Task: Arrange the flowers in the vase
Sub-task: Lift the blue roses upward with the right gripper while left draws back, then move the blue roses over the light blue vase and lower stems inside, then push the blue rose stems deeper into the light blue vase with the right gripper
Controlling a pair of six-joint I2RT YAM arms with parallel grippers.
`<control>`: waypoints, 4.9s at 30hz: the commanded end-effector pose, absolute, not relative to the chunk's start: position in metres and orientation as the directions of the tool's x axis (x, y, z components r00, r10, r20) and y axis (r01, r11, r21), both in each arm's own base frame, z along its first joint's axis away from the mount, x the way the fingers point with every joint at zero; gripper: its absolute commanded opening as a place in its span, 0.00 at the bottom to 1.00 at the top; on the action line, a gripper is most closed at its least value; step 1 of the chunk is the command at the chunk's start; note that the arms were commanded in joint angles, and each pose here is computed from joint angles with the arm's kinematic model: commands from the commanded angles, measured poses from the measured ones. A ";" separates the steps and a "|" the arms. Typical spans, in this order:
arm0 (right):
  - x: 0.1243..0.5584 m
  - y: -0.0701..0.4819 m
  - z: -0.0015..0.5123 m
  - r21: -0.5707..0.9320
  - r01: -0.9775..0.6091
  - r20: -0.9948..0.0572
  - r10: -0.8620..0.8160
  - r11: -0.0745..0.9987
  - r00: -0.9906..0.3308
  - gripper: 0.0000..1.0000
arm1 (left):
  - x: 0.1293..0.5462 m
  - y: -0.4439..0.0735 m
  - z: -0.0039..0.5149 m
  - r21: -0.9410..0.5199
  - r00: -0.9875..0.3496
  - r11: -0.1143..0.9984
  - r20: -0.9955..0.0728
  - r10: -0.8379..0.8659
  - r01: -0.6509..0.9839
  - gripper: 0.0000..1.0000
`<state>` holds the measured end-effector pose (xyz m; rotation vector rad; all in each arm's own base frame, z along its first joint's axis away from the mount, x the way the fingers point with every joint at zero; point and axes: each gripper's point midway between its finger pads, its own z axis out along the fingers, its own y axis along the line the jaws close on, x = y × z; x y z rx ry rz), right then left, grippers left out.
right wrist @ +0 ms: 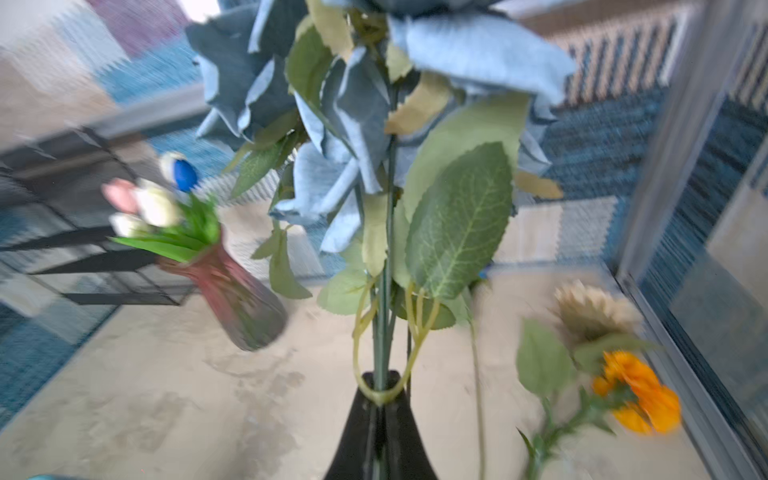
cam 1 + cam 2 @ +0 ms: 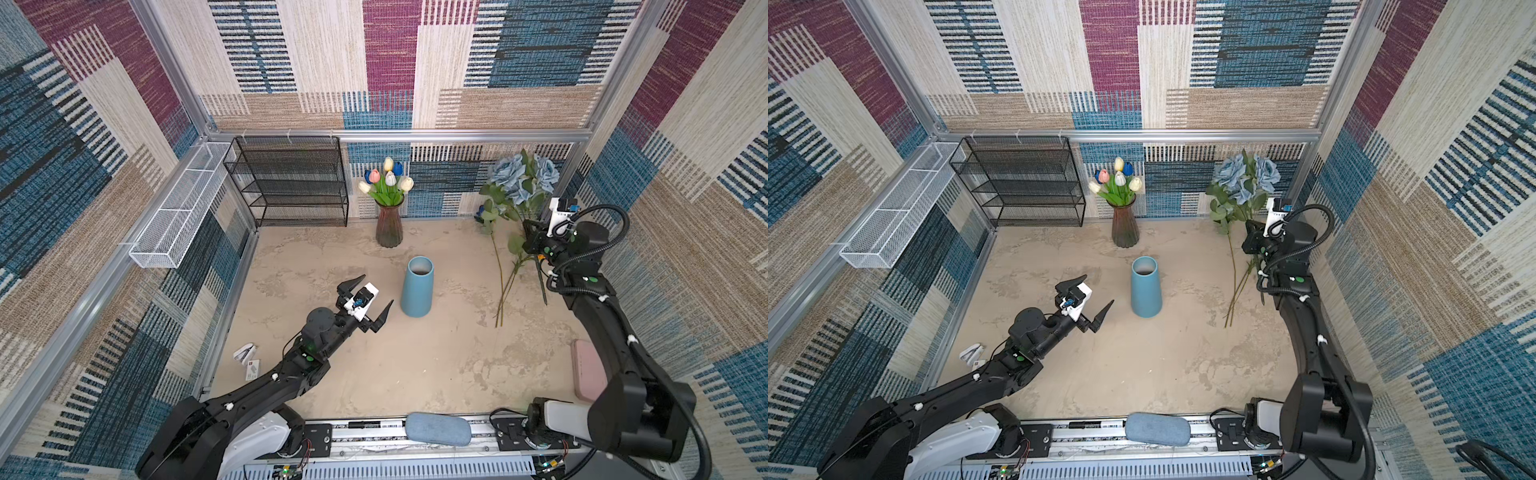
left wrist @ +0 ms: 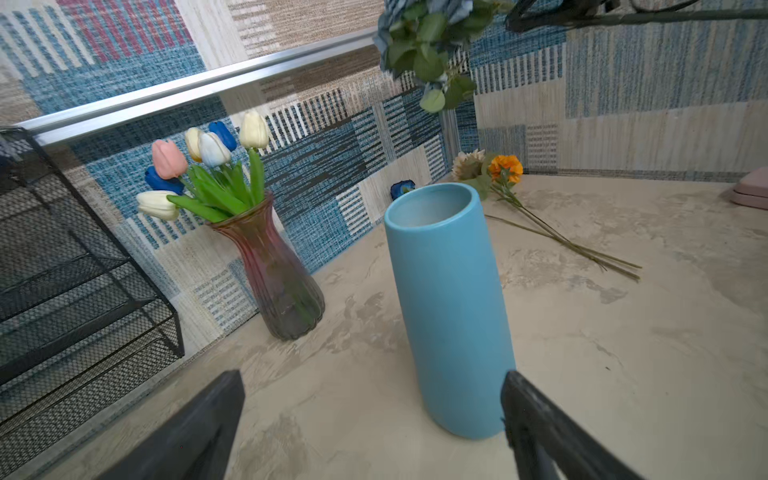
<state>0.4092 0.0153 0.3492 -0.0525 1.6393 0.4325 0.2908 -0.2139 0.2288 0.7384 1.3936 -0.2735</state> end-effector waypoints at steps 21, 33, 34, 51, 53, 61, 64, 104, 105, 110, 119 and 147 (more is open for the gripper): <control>0.324 0.247 0.494 -0.193 -0.921 -0.660 0.649 0.339 0.378 0.00 | 0.266 -0.207 0.193 0.241 0.140 0.776 -0.971 0.196 0.582 0.97; 0.361 0.277 0.469 -0.122 -0.947 -0.618 0.724 0.298 0.307 0.00 | 0.265 -0.216 0.189 0.249 0.120 0.748 -0.967 0.223 0.615 0.96; 0.362 0.277 0.470 -0.113 -0.948 -0.619 0.726 0.296 0.301 0.00 | 0.265 -0.217 0.188 0.250 0.119 0.746 -0.967 0.226 0.617 0.96; 0.359 0.288 0.479 -0.135 -0.955 -0.580 0.760 0.266 0.293 0.00 | 0.269 -0.223 0.182 0.267 0.112 0.732 -0.960 0.255 0.627 0.96; 0.359 0.290 0.476 -0.137 -0.952 -0.584 0.754 0.272 0.300 0.00 | 0.268 -0.223 0.182 0.269 0.114 0.729 -0.960 0.256 0.629 0.96; 0.360 0.292 0.451 -0.120 -0.941 -0.634 0.706 0.315 0.317 0.00 | 0.269 -0.225 0.180 0.272 0.110 0.724 -0.958 0.264 0.634 0.96; 0.357 0.294 0.446 -0.130 -0.938 -0.657 0.680 0.323 0.325 0.00 | 0.268 -0.225 0.180 0.272 0.109 0.721 -0.958 0.265 0.637 0.96; 0.358 0.292 0.416 -0.157 -0.908 -0.728 0.576 0.388 0.372 0.22 | 0.270 -0.227 0.178 0.284 0.112 0.717 -0.954 0.279 0.636 0.95; 0.357 0.291 0.416 -0.162 -0.907 -0.726 0.576 0.390 0.377 0.23 | 0.270 -0.227 0.177 0.284 0.111 0.717 -0.954 0.279 0.636 0.95; 0.354 0.289 0.416 -0.172 -0.900 -0.723 0.570 0.400 0.391 0.29 | 0.271 -0.227 0.177 0.285 0.111 0.718 -0.954 0.280 0.635 0.95; 0.351 0.280 0.412 -0.163 -0.896 -0.716 0.576 0.413 0.395 0.37 | 0.271 -0.227 0.177 0.286 0.110 0.718 -0.953 0.282 0.634 0.95; 0.351 0.279 0.380 -0.176 -0.873 -0.834 0.401 0.455 0.378 0.46 | 0.273 -0.227 0.175 0.290 0.105 0.719 -0.951 0.291 0.631 0.95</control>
